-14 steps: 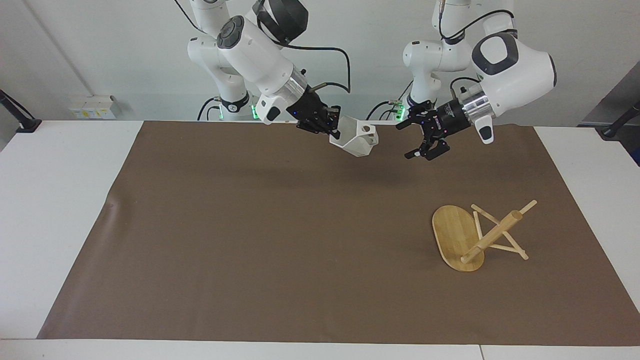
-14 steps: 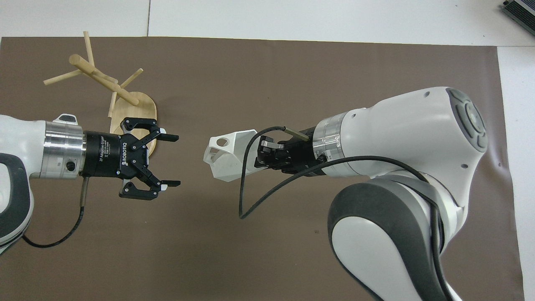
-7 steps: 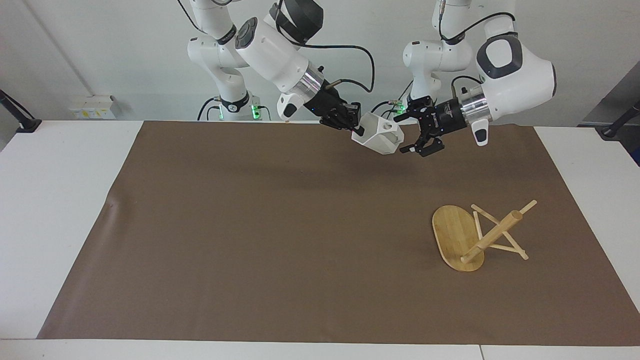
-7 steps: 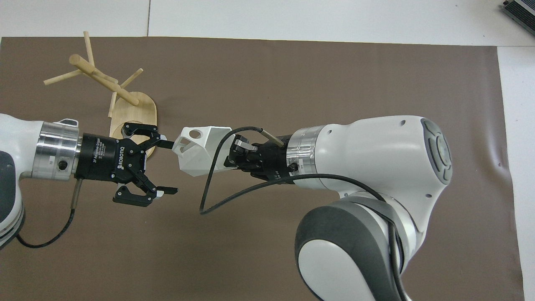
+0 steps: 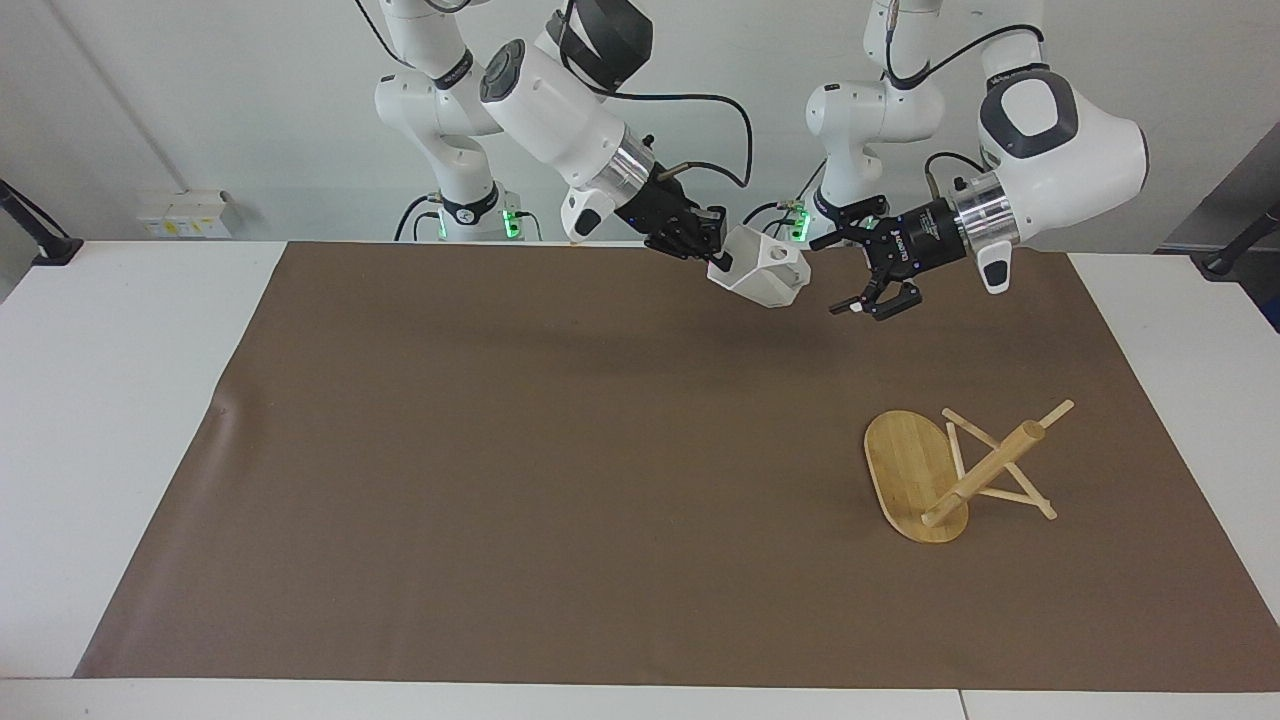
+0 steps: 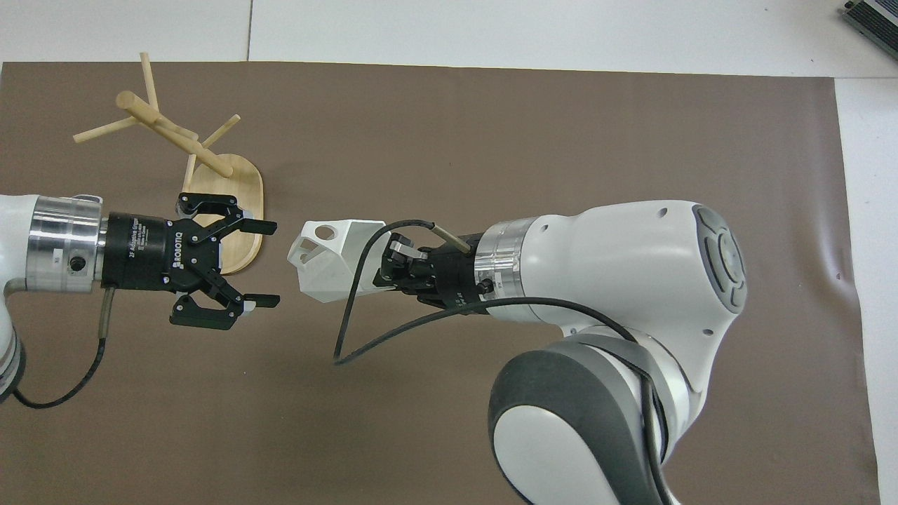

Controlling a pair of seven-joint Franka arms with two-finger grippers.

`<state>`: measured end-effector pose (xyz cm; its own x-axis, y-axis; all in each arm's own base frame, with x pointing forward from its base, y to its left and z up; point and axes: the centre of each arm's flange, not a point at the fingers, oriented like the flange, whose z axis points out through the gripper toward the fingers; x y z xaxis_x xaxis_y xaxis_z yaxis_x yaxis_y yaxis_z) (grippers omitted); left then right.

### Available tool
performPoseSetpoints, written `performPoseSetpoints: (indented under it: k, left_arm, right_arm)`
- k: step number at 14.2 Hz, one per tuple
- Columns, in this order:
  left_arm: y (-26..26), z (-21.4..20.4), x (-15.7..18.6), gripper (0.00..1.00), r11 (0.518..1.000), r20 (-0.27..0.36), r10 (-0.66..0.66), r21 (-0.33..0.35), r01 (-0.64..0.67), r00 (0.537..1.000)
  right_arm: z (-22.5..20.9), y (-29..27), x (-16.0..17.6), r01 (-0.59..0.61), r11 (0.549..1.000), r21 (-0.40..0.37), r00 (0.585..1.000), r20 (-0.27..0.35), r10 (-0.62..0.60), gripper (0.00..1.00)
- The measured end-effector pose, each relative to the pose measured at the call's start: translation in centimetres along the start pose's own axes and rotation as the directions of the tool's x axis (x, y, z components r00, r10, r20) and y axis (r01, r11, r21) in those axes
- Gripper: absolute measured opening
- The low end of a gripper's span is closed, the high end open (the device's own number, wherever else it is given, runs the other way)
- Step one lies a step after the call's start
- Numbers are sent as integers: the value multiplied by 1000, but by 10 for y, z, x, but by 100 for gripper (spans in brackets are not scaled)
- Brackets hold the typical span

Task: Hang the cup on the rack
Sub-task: 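Close the left gripper on the cup held by the right gripper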

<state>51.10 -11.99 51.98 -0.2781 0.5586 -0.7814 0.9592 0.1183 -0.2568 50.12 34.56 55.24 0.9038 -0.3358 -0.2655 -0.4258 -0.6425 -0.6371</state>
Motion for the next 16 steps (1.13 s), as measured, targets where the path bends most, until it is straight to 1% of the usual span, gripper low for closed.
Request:
performPoseSetpoints:
  k: [2, 5, 10, 16]
  left_arm:
    - [4, 7, -1, 100, 1000, -6, 1, -18, -1, 1000]
    - [2, 26, -10, 100, 1000, -17, 23, -18, -23, 1000]
    - [-8, 51, -22, 100, 995, -31, 101, 11, -101, 994]
    - [-10, 57, -20, 100, 992, -32, 121, 37, -120, 992]
  right_arm:
    - [0, 0, 0, -1, 1000, -1, 1000, 0, 1, 4]
    - [1, 1, 0, -2, 1000, -2, 1000, 0, 2, 4]
    - [1, 2, 1, -4, 1000, -1, 1000, -3, 4, 4]
    - [1, 2, 1, -4, 1000, -1, 1000, -3, 4, 4]
